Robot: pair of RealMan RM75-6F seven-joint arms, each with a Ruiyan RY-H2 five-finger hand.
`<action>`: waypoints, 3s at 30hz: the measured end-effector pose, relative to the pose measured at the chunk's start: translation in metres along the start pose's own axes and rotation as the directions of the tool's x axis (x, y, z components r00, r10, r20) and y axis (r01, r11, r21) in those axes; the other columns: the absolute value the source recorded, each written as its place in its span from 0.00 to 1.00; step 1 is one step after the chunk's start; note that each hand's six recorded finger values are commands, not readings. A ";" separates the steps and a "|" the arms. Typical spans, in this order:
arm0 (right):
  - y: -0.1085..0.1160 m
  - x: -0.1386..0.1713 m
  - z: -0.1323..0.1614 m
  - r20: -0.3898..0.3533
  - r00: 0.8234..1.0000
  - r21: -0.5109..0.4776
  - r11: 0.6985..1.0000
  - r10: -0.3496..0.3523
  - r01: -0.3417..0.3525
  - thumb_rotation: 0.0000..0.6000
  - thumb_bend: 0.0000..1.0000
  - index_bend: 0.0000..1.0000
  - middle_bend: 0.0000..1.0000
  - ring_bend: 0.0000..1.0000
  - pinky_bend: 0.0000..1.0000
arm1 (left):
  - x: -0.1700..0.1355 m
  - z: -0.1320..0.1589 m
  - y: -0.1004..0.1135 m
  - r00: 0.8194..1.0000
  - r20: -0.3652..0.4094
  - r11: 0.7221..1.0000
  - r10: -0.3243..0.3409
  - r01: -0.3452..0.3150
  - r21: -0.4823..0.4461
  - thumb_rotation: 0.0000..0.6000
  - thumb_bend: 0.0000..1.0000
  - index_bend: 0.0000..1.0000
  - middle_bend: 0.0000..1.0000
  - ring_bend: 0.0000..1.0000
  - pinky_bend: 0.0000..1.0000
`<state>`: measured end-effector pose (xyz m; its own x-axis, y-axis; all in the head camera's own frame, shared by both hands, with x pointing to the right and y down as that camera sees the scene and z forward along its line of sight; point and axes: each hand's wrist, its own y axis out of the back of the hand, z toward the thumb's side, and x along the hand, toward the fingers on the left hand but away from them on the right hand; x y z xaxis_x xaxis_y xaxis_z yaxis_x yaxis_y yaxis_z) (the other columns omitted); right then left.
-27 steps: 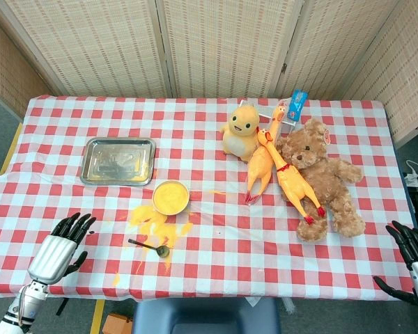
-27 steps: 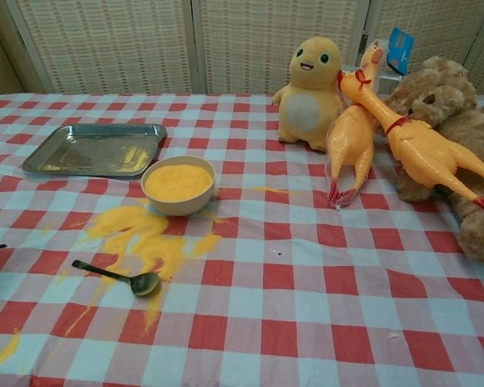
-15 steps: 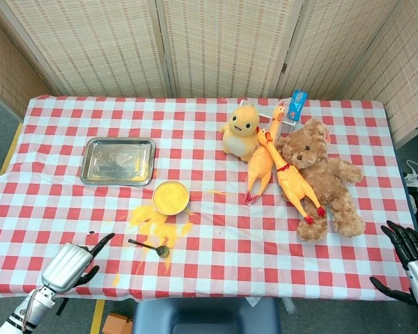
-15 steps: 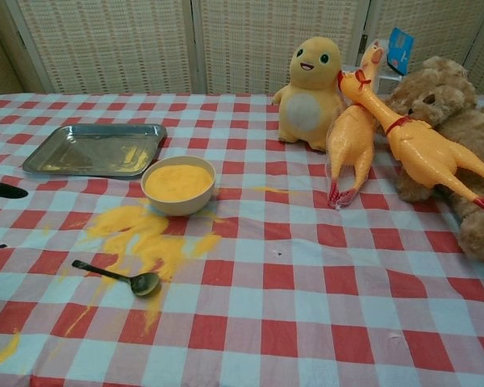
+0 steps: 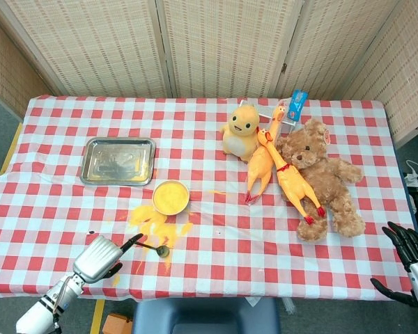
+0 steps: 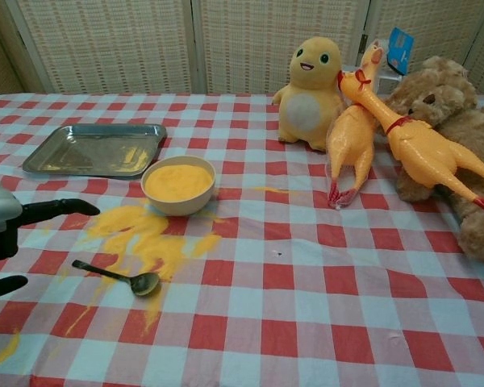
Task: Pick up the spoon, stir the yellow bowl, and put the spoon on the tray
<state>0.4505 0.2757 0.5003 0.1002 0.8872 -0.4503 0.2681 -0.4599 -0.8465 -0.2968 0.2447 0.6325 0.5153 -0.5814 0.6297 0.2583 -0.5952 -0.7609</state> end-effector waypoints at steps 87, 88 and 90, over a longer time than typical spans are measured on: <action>0.001 0.000 -0.004 0.021 1.000 0.013 1.000 -0.008 0.008 1.00 0.09 0.00 0.00 0.00 0.00 | 0.077 0.022 -0.049 0.997 -0.011 0.994 -0.072 0.073 0.076 1.00 0.42 0.59 1.00 1.00 1.00; 0.001 0.000 -0.004 0.020 1.000 0.013 1.000 -0.007 0.007 1.00 0.09 0.00 0.00 0.00 0.00 | 0.077 0.022 -0.049 0.997 -0.011 0.995 -0.071 0.072 0.076 1.00 0.42 0.60 1.00 1.00 1.00; 0.001 0.000 -0.004 0.021 1.000 0.014 1.000 -0.008 0.007 1.00 0.09 0.00 0.00 0.00 0.00 | 0.077 0.022 -0.049 0.998 -0.011 0.995 -0.069 0.069 0.075 1.00 0.42 0.61 1.00 1.00 1.00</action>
<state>0.4542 0.2755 0.5008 0.0782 0.8898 -0.4497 0.2550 -0.4539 -0.8538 -0.2516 0.2409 0.7150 0.4870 -0.5454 0.6822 0.3535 -0.5911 -0.7250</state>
